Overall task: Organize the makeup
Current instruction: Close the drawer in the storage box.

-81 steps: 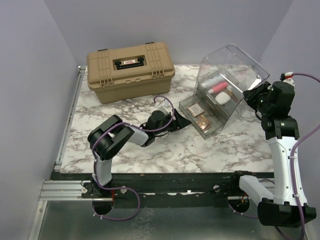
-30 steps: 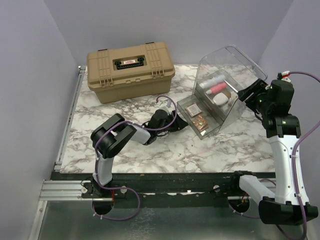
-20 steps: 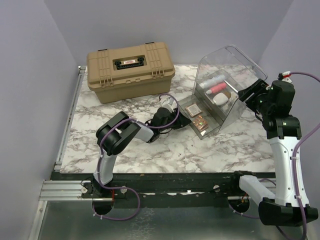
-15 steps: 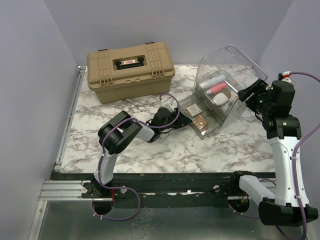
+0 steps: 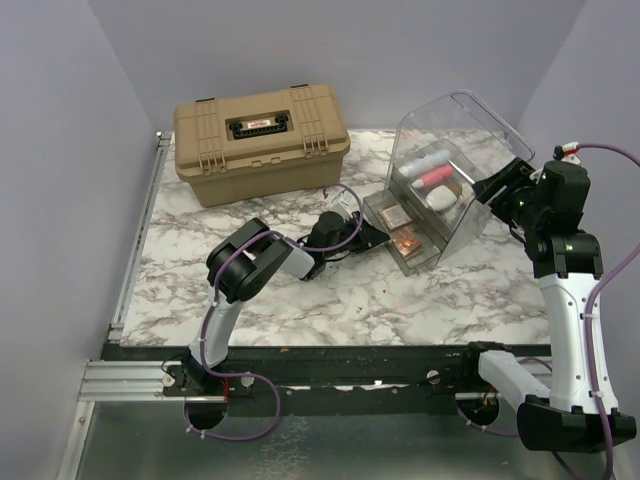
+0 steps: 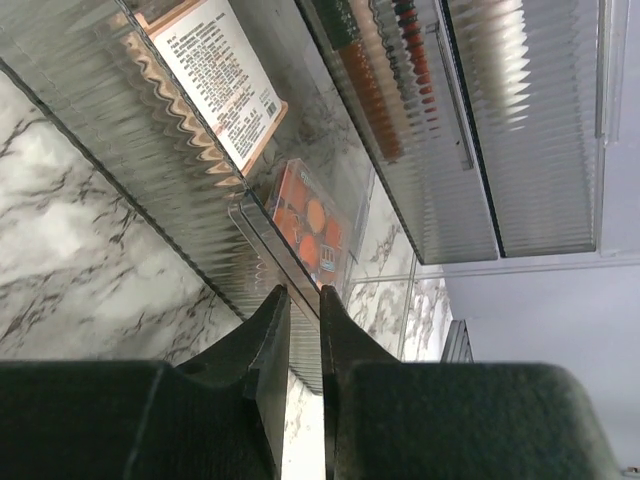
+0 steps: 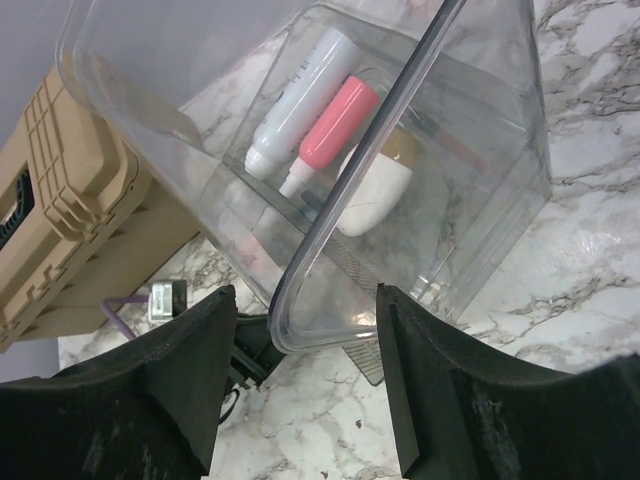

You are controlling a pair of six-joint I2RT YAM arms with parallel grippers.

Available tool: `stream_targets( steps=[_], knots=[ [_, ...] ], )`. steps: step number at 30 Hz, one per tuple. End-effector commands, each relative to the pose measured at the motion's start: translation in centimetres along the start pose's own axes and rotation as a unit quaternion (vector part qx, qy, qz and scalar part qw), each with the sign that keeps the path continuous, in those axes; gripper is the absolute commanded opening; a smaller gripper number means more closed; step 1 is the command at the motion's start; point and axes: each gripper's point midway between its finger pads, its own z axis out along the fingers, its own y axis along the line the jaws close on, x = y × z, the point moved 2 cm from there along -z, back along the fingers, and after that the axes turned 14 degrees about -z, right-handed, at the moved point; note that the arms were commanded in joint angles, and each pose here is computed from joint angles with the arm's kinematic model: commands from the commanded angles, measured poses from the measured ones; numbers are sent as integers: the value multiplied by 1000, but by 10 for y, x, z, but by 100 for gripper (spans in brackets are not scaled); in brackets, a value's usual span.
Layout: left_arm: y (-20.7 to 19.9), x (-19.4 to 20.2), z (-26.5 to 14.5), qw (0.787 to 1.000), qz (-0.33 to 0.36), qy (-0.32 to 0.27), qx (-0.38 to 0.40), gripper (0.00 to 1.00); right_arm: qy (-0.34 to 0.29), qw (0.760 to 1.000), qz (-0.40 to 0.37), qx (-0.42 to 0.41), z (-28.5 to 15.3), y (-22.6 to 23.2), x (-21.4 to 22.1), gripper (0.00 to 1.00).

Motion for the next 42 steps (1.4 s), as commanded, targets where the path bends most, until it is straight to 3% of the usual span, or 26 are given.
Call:
stream_targets(
  steps=[1, 24, 42],
  knots=[
    [-7, 3, 16, 999, 9, 18, 26, 9, 0, 1000, -9, -22, -5, 7, -1, 64],
    [-4, 25, 70, 997, -4, 48, 55, 9, -5, 999, -29, -37, -7, 9, 0, 68],
    [2, 33, 88, 996, -11, 63, 65, 10, -3, 999, -28, -45, -9, 12, 1, 68]
  ],
)
